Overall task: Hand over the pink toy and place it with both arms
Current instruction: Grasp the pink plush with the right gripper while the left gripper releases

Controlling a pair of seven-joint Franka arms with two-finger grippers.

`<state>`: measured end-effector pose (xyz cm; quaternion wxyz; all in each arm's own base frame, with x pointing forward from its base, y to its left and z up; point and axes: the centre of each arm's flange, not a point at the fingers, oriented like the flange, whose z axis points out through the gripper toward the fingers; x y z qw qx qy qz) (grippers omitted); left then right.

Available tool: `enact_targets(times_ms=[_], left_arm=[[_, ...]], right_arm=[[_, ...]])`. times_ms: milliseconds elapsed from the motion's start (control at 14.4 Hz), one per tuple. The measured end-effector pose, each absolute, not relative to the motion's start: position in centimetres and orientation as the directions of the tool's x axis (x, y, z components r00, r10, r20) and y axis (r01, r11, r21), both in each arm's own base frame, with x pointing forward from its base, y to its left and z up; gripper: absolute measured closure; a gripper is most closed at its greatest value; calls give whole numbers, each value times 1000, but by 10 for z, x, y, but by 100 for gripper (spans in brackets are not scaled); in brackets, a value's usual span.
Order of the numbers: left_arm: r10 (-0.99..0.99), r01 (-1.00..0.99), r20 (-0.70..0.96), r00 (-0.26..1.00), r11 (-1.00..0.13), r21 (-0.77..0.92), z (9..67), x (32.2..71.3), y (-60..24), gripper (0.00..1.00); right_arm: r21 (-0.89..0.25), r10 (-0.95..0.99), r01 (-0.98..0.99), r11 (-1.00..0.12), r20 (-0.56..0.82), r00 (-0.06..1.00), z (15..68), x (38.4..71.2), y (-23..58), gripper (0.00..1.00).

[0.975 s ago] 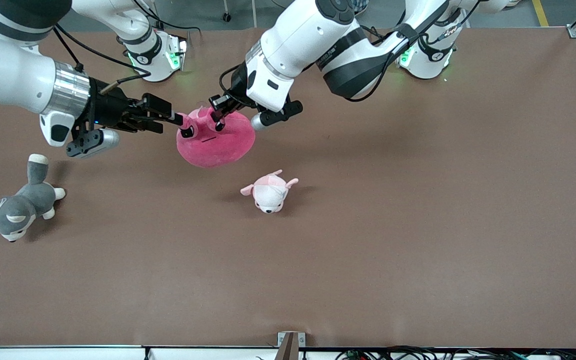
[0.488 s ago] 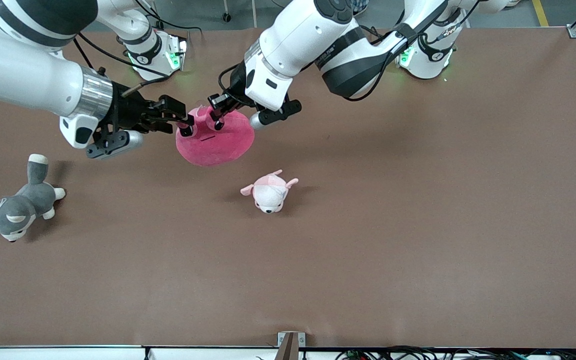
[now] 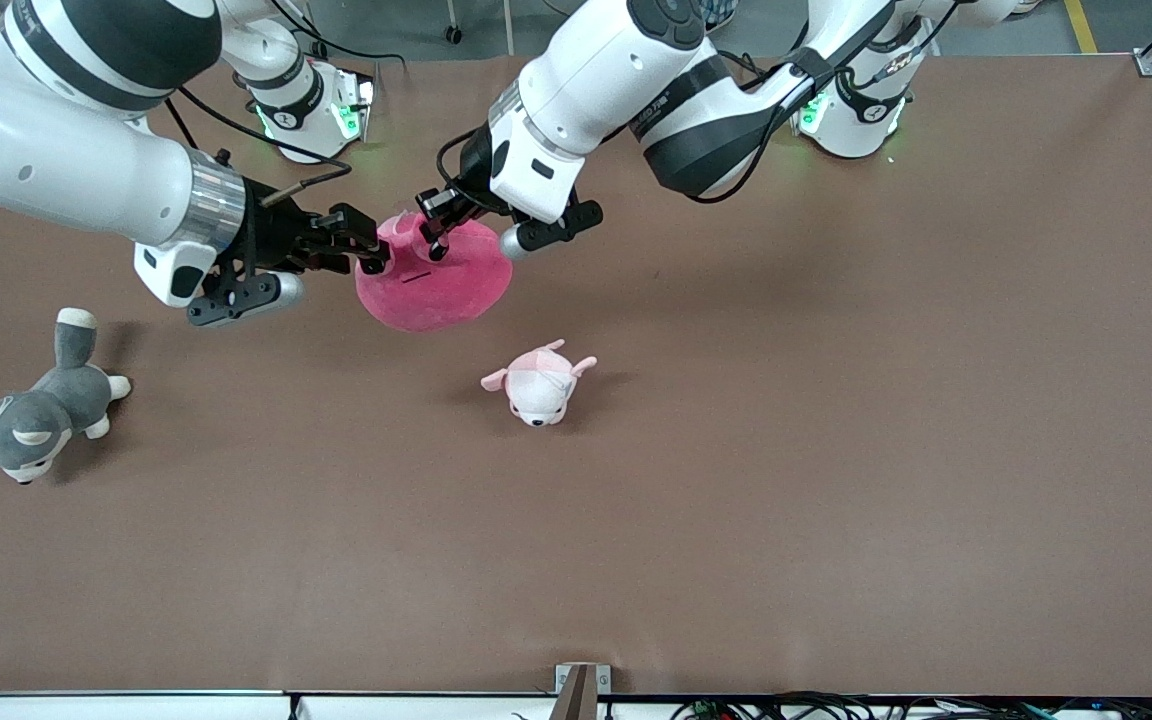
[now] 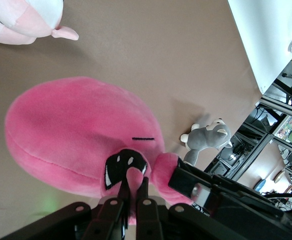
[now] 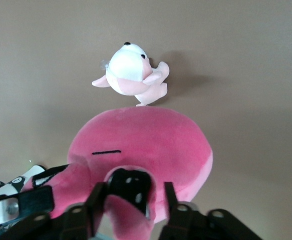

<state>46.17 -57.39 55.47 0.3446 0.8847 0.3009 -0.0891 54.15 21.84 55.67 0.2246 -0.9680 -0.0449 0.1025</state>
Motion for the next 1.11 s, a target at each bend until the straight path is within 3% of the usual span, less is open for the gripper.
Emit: enact_targets(times_ms=[70, 139, 348, 418, 836, 1114], left_arm=[[471, 595, -366, 803, -582, 555, 554, 462, -574, 93], [471, 595, -367, 802, -582, 554, 553, 462, -574, 93], [472, 596, -367, 802, -582, 553, 552, 463, -574, 93], [472, 596, -367, 802, -582, 553, 552, 463, -574, 93], [479, 600, -365, 798, -578, 553, 552, 467, -571, 88], [503, 603, -345, 792, -559, 569, 559, 486, -555, 55]], right_arm=[[-443, 140, 45, -895, -184, 973, 556, 540, 221, 61], [-442, 149, 51, -896, -190, 970, 556, 537, 224, 61], [-438, 179, 72, -896, -208, 962, 554, 530, 237, 88], [-436, 186, 78, -896, -211, 960, 554, 528, 240, 91], [-435, 187, 79, -897, -211, 959, 554, 527, 240, 92], [-435, 189, 80, -897, -213, 959, 554, 527, 241, 92]])
